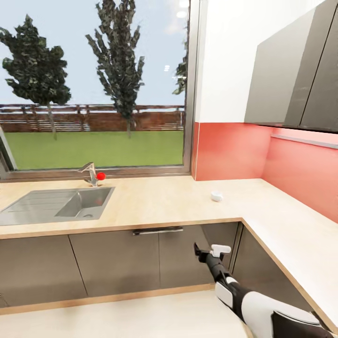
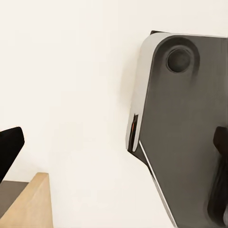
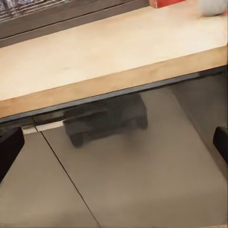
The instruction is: Set up a coffee station on the kitchen countertop: keep the coffee maker on the countertop, move the bottle of coffee from the kitchen shelf to the counter next to the coffee maker, place a paper coffee filter on top of the coffee maker, put the saucer next to the coffee maker with the coffee cup on the saucer, and place the electric kettle next to the coffee maker.
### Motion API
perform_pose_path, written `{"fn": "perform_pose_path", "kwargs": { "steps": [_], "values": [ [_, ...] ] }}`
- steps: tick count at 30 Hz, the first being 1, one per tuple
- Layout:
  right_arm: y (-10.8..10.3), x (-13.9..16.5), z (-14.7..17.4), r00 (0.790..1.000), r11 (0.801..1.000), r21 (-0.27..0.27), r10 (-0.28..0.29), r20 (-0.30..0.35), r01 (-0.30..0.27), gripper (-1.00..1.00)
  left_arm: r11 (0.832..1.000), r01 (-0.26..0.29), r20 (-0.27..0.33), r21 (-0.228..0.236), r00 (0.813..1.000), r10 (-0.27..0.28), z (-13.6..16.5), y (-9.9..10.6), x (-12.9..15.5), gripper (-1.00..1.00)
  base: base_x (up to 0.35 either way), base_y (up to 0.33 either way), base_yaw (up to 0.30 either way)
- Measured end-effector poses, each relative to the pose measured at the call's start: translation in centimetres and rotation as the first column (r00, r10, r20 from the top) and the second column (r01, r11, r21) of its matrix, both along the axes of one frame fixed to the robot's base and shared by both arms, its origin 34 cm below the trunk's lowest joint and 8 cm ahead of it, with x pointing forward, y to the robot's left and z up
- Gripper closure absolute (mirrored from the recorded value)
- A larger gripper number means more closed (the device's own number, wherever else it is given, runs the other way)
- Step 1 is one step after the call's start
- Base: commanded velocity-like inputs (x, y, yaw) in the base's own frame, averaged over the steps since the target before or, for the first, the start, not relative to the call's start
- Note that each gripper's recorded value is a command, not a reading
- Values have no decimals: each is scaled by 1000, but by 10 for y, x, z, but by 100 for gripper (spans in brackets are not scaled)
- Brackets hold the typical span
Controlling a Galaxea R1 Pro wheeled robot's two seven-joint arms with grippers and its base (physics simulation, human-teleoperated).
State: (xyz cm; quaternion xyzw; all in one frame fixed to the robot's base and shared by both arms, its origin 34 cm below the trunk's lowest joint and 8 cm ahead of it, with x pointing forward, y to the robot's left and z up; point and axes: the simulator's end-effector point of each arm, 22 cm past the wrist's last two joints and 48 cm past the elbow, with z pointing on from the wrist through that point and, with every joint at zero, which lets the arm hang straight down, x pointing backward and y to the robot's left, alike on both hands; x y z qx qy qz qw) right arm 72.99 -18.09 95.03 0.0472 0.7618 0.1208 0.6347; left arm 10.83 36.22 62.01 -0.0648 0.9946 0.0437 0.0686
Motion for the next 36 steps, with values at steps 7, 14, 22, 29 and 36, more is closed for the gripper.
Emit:
{"fn": "perform_pose_path", "kwargs": {
  "steps": [7,14,22,29,36],
  "values": [
    [-7,22,31,999,1000,16,-22,48,21,-100,1000,0,0,-1,1000,0,0,-1,0,-100,-6,0,0],
    [-9,57,89,990,1000,18,-27,136,24,-100,1000,1,2,1,1000,-1,0,0,1,-100,0,0,0],
    [-45,108,171,973,988,17,-152,173,152,-100,1000,8,-8,-1,1000,-8,0,1,-3,-100,1,0,0],
    [-86,131,194,967,967,-26,-251,27,252,-100,1000,8,-14,1,1000,-8,0,3,-5,-100,178,0,0],
    [-127,149,240,960,959,-63,-279,-25,277,-100,1000,8,-16,1,1000,-8,0,3,-5,-100,320,0,0]
  ]
}}
